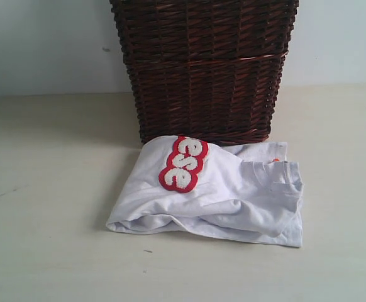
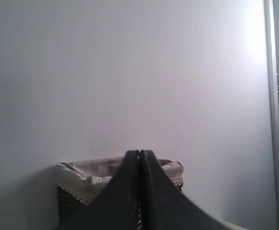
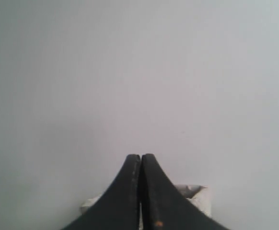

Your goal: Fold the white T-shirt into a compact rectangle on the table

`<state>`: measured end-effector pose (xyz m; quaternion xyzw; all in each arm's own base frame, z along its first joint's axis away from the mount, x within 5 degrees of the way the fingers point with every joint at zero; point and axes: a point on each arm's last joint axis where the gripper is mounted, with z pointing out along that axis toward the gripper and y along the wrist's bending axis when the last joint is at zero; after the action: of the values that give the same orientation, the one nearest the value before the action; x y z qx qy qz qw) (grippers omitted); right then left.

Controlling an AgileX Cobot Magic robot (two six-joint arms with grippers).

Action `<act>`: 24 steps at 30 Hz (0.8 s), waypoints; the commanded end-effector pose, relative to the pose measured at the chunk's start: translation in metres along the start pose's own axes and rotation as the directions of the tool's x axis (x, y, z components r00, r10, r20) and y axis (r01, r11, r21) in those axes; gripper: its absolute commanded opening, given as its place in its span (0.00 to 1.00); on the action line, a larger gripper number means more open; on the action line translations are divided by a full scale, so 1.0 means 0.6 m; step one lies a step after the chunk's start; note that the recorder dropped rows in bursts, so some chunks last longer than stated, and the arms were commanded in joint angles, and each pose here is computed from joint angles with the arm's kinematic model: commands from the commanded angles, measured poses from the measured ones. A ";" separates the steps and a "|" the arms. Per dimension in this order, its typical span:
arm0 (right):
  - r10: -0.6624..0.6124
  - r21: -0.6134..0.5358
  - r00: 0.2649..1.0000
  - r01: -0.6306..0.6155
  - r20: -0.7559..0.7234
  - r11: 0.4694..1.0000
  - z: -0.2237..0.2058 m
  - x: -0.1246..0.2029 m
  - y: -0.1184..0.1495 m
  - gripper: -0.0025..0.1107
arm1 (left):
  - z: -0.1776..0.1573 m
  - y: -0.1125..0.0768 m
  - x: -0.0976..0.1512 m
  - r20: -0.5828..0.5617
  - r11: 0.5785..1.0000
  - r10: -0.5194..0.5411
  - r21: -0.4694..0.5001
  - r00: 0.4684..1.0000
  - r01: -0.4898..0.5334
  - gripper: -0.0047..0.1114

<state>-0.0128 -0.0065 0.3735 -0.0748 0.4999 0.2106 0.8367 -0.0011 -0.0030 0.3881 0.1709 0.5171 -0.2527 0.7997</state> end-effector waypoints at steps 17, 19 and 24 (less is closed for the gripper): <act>-0.123 0.262 0.992 0.126 -0.027 0.957 -0.001 0.006 0.006 0.02 | -0.002 0.000 0.000 0.013 1.000 0.006 -0.004 1.000 -0.006 0.04; -0.117 0.263 0.993 0.120 -0.028 0.957 -0.001 0.006 0.006 0.02 | -0.002 0.000 0.001 0.006 1.000 0.006 -0.003 1.000 -0.006 0.04; -0.117 0.263 0.993 0.120 -0.028 0.957 -0.001 0.006 0.006 0.02 | -0.002 -0.001 0.006 -0.028 1.000 0.002 0.004 1.000 -0.002 0.04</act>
<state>-0.0124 -0.0026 0.3703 0.0039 0.5229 0.0937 0.8472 -0.0003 -0.0037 0.3861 0.1744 0.5224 -0.2501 0.7963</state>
